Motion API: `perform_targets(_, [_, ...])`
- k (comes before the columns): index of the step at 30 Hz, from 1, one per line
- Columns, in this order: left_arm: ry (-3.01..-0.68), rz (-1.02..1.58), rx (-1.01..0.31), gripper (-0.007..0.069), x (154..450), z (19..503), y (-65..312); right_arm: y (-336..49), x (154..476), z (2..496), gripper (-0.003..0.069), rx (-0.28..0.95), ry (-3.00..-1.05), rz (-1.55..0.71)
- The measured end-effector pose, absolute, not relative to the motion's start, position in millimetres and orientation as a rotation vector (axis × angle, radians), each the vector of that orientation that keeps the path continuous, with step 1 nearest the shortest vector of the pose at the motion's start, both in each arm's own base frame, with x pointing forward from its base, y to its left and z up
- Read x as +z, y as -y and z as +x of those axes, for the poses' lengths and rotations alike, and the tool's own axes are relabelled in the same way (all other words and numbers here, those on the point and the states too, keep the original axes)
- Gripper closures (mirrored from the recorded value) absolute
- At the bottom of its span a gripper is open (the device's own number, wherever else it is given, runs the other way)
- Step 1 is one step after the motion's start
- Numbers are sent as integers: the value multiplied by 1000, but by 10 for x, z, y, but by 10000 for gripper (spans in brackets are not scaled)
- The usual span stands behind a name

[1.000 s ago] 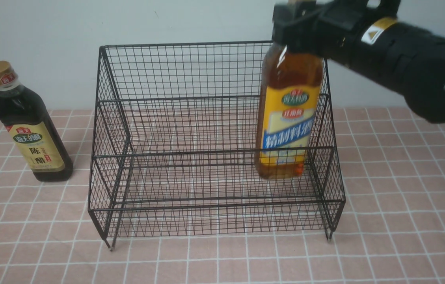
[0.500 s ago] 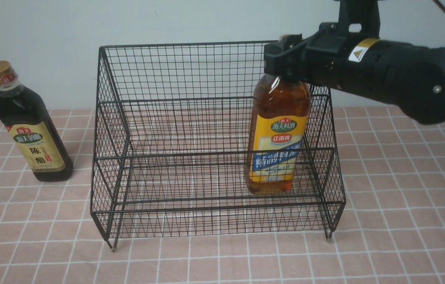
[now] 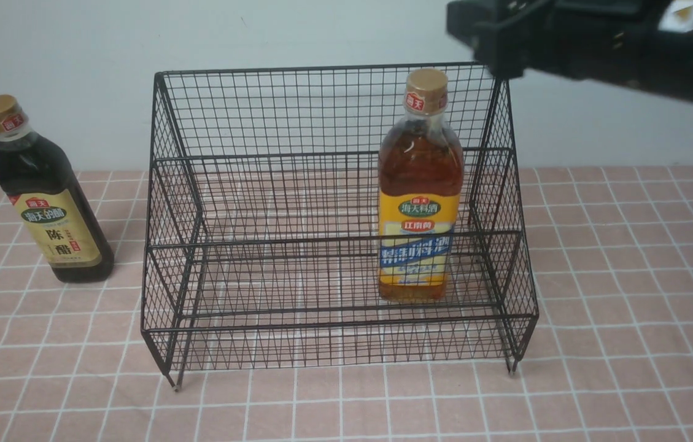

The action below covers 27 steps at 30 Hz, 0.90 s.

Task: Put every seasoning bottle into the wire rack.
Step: Use the left arm to grab the condiment bottle closest to it

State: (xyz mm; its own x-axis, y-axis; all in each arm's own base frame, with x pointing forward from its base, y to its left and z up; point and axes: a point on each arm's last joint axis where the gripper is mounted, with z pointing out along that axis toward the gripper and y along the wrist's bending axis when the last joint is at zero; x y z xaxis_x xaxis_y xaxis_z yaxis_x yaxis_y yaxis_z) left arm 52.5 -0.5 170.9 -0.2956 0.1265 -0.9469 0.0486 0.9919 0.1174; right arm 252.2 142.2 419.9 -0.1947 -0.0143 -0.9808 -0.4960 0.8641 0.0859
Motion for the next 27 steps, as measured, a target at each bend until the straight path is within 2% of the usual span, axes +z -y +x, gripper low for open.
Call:
perform_targets(1, [-1871, 127, 77, 632, 1709, 525, 5, -1411, 4216, 2503, 266, 452, -1721, -397])
perform_targets(3, [-1871, 127, 77, 632, 1709, 525, 5, -1240, 4440, 2202, 409, 410, -1681, -435])
perform_targets(4, [-1871, 127, 77, 632, 1709, 525, 5, -1228, 4453, 2181, 421, 408, -1680, -437])
perform_targets(6, [-1871, 127, 77, 632, 1709, 525, 5, -1088, 4578, 1933, 564, 388, -1673, -454])
perform_targets(9, [-1871, 127, 77, 632, 1709, 525, 5, -907, 4711, 1599, 645, 428, -1676, -448])
perform_targets(18, [-1871, 127, 77, 632, 1709, 525, 5, -550, 4853, 937, 671, 519, -1680, -323])
perform_targets(27, [-1871, 127, 77, 632, 1709, 525, 5, -462, 4860, 787, 672, 511, -1675, -324])
